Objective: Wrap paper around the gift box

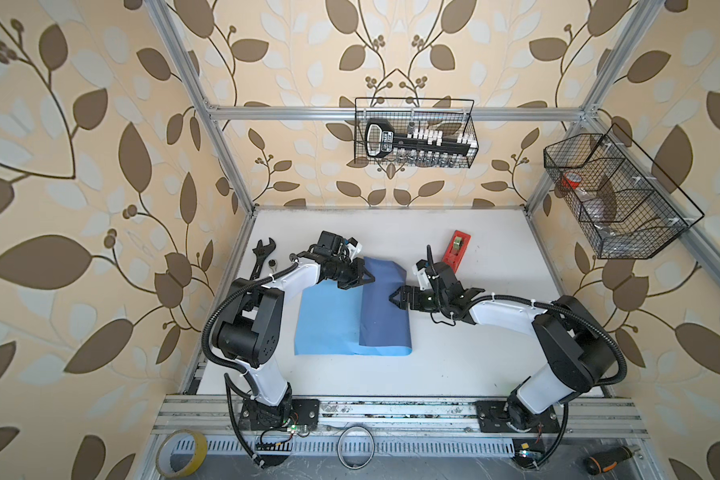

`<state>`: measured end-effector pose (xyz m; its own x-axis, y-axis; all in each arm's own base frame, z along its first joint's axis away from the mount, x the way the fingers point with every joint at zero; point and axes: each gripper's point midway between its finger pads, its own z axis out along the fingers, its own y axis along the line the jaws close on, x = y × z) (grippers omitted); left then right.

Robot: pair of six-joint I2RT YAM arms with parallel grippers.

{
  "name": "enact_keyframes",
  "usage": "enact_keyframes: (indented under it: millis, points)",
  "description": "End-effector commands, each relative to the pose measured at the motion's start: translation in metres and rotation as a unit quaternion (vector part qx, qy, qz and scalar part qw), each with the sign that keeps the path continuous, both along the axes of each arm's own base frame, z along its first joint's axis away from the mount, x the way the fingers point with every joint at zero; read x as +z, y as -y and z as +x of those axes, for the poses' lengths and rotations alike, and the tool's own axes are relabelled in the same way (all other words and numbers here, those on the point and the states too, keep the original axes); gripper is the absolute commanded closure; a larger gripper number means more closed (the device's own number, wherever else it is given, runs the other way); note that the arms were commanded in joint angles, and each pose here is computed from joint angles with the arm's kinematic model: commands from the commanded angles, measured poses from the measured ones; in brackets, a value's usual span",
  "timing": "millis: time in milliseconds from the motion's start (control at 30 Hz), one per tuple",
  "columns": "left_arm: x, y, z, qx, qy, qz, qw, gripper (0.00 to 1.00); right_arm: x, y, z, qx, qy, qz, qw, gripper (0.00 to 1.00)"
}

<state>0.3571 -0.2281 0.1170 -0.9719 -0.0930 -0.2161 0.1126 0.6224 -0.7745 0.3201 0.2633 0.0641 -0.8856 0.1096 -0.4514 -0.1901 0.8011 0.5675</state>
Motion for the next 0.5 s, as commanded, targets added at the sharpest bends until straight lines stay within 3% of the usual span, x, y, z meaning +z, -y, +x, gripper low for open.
enact_keyframes:
  millis: [0,100,367,467]
  points:
    - [0.004,-0.006,0.002,0.002,0.015,0.000,1.000,0.92,-0.004,-0.005,0.002,0.003,-0.002,0.000,1.000,0.00]
    - [0.002,-0.011,0.002,0.013,0.016,0.014,1.000,0.85,-0.012,-0.004,-0.001,0.005,-0.008,-0.006,1.000,0.00]
    - [-0.001,-0.040,-0.006,0.079,0.032,0.073,0.994,0.38,-0.024,-0.003,-0.008,0.008,-0.019,-0.012,1.000,0.00]
    - [-0.003,-0.034,-0.013,0.073,0.022,0.051,0.996,0.32,-0.026,-0.002,-0.009,0.009,-0.020,-0.012,1.000,0.00]
